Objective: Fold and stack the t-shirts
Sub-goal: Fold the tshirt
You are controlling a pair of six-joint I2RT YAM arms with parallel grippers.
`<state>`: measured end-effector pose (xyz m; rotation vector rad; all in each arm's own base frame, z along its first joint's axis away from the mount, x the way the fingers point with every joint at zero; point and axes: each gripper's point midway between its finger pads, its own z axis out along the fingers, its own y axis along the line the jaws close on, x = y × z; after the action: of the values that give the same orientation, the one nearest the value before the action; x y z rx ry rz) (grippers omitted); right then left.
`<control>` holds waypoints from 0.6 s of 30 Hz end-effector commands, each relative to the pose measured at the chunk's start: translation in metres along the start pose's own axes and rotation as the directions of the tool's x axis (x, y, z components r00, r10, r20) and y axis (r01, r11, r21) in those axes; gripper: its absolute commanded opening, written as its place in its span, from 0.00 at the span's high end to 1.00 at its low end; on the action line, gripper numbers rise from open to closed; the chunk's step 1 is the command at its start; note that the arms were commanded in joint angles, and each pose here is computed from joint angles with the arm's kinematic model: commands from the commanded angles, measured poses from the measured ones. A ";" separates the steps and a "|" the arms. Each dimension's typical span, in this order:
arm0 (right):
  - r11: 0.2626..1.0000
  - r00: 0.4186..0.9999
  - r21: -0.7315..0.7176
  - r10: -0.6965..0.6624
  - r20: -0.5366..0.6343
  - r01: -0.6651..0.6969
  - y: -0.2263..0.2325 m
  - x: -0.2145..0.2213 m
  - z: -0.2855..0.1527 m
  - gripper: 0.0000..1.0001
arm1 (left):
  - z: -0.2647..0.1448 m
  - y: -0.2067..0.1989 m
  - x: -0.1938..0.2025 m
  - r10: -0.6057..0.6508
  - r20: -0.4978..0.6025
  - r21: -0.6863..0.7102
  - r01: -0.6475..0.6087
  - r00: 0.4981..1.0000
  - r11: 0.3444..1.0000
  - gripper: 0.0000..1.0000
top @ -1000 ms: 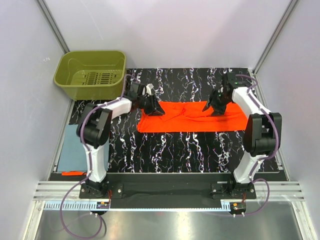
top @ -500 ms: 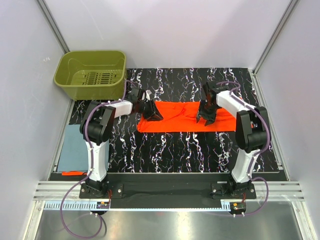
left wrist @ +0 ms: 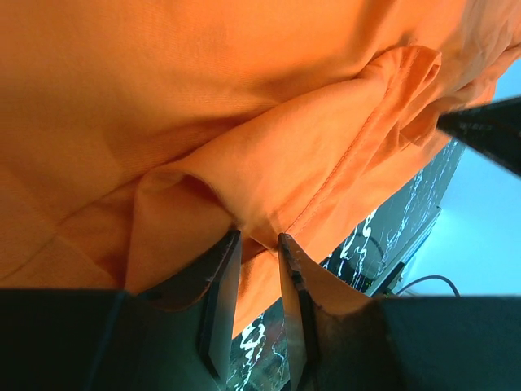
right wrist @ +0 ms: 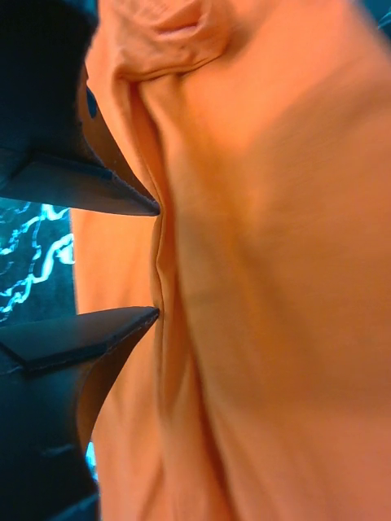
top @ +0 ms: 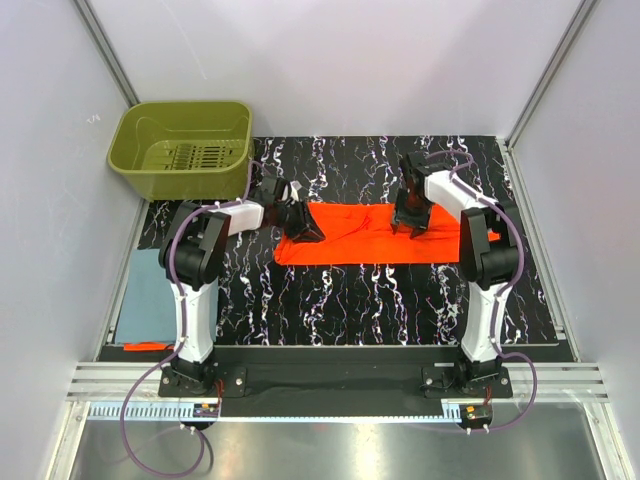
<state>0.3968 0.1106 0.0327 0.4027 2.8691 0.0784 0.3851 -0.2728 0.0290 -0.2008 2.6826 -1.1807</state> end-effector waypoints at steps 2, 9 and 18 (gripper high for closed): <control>0.999 0.994 0.033 -0.016 0.105 0.012 -0.002 -0.043 -0.003 0.43 | -0.012 -0.003 -0.005 0.034 0.032 0.008 -0.034 0.999 0.999 0.69; 0.999 0.989 0.013 -0.037 0.142 0.035 -0.001 -0.082 -0.009 0.42 | -0.019 -0.001 -0.001 0.037 0.031 0.003 -0.037 0.999 0.999 0.69; 1.000 0.991 -0.004 -0.013 0.134 0.014 -0.045 -0.058 -0.066 0.36 | -0.025 -0.001 -0.002 0.059 0.042 -0.002 -0.059 0.997 0.998 0.69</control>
<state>0.4497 0.0692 0.0726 0.3756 2.7551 0.0522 0.3780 -0.2593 0.0301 -0.1914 2.6838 -1.1594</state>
